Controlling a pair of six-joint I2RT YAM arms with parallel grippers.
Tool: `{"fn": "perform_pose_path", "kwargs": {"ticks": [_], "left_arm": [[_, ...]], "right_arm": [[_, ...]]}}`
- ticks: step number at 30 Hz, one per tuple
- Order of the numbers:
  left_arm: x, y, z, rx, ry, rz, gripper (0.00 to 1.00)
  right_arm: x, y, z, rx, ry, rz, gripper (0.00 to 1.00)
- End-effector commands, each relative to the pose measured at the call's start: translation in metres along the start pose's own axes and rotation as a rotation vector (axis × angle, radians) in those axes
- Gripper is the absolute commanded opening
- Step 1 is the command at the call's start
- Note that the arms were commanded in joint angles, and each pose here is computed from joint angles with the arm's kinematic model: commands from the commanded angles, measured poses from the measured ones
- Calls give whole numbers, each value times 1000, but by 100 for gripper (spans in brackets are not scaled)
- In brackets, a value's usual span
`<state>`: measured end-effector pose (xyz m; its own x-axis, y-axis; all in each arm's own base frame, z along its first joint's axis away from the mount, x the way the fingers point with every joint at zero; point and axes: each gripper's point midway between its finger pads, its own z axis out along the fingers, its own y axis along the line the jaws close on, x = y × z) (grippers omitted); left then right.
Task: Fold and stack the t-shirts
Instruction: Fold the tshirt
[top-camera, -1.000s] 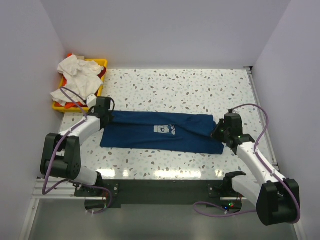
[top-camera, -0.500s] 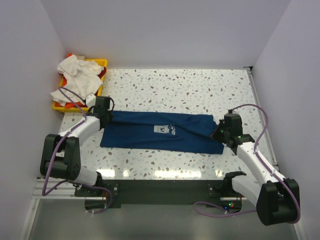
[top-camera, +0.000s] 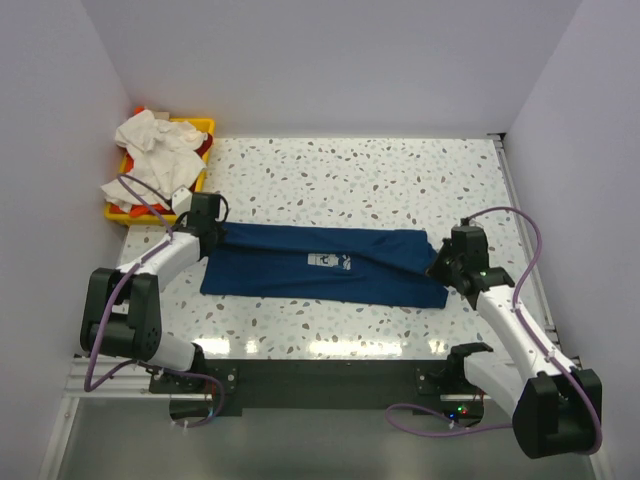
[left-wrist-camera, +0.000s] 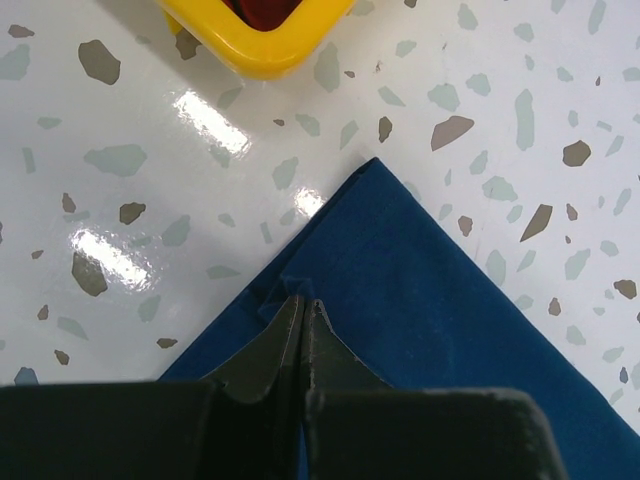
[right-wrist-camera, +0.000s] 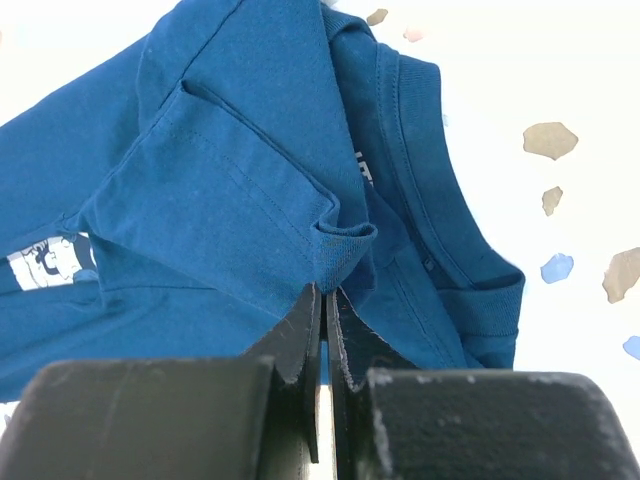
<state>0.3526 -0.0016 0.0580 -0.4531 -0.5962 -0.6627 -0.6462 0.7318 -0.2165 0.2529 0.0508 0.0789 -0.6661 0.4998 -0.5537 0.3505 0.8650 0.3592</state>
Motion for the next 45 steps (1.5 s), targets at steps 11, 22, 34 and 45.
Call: {"fn": "perform_pose_path", "kwargs": {"ticks": [11, 22, 34, 45], "left_arm": [[-19, 12, -19, 6, -92, -82, 40], [12, -25, -51, 199, -11, -27, 48], [9, -55, -95, 373, -3, 111, 48], [10, -62, -102, 420, 11, 122, 47]], "right_arm": [[-15, 16, -16, -78, -46, -44, 42], [-37, 66, 28, -117, 40, -157, 45], [-58, 83, 85, 6, 10, -260, 41], [-39, 90, 101, -7, 47, -282, 41]]}}
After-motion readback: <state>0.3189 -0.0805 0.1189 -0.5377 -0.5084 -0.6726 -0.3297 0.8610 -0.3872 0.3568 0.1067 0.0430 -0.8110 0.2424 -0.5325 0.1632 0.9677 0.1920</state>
